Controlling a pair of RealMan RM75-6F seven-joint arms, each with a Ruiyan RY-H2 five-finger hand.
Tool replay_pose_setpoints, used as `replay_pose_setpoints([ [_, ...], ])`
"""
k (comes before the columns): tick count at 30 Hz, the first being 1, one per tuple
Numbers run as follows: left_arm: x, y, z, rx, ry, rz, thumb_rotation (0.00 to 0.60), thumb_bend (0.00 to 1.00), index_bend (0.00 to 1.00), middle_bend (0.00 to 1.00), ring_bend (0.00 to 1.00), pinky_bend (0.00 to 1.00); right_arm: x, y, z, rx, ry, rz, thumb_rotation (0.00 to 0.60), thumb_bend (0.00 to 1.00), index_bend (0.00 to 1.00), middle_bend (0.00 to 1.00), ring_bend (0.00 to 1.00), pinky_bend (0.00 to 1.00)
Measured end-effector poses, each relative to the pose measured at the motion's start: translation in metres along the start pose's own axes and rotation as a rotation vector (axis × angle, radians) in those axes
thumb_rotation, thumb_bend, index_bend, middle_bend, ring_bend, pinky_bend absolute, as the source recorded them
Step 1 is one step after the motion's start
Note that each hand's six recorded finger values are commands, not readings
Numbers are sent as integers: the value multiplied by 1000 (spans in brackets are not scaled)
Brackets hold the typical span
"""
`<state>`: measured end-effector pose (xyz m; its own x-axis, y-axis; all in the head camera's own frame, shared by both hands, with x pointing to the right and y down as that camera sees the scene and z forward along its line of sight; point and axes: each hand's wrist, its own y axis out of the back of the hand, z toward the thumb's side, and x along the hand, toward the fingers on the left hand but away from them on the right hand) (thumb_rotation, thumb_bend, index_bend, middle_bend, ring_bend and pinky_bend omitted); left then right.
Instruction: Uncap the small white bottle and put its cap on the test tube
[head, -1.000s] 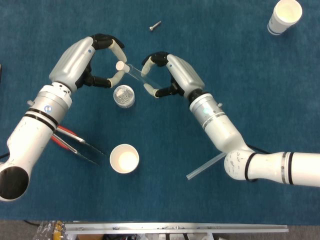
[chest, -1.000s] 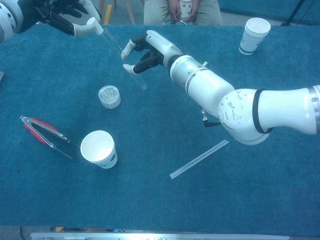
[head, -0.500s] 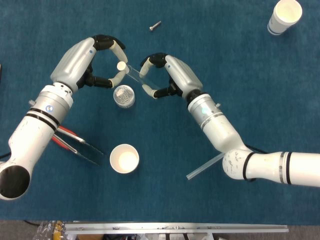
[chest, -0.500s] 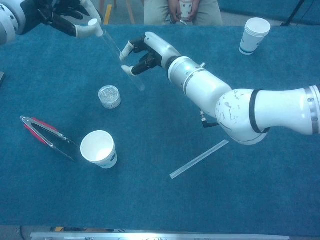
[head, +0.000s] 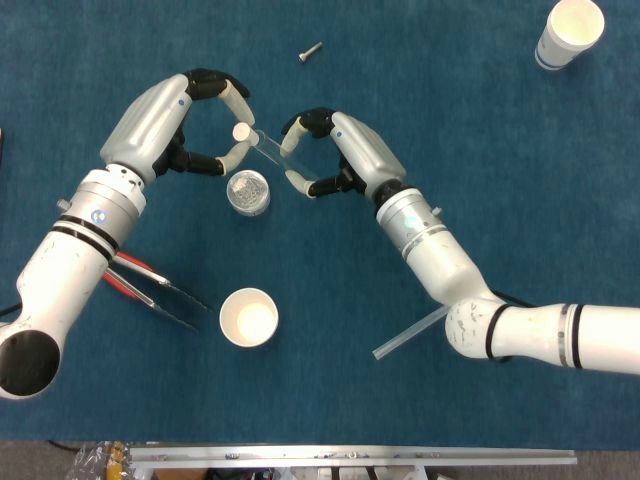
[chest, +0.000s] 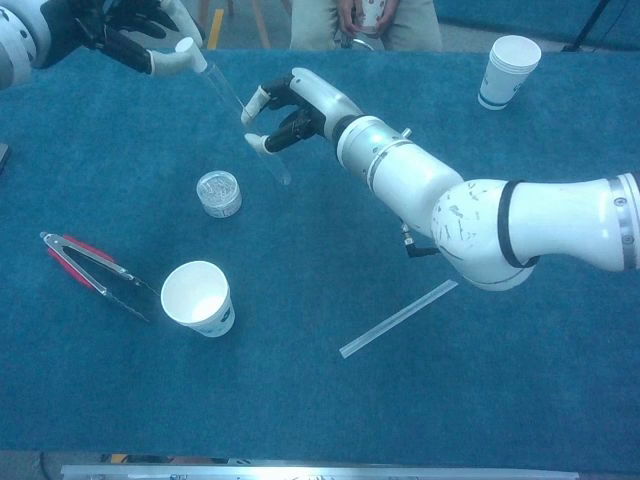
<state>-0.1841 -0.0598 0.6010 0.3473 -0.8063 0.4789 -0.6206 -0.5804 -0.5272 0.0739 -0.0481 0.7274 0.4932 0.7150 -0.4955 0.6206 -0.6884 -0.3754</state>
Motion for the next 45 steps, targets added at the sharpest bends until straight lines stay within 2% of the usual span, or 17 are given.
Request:
replay_pose_setpoints([
  [45,4,-10,-4,-21,12,-27,600,336,535,271,144,78,-5,-4,3,-54,8,-5,600,303,628,328,151,235],
])
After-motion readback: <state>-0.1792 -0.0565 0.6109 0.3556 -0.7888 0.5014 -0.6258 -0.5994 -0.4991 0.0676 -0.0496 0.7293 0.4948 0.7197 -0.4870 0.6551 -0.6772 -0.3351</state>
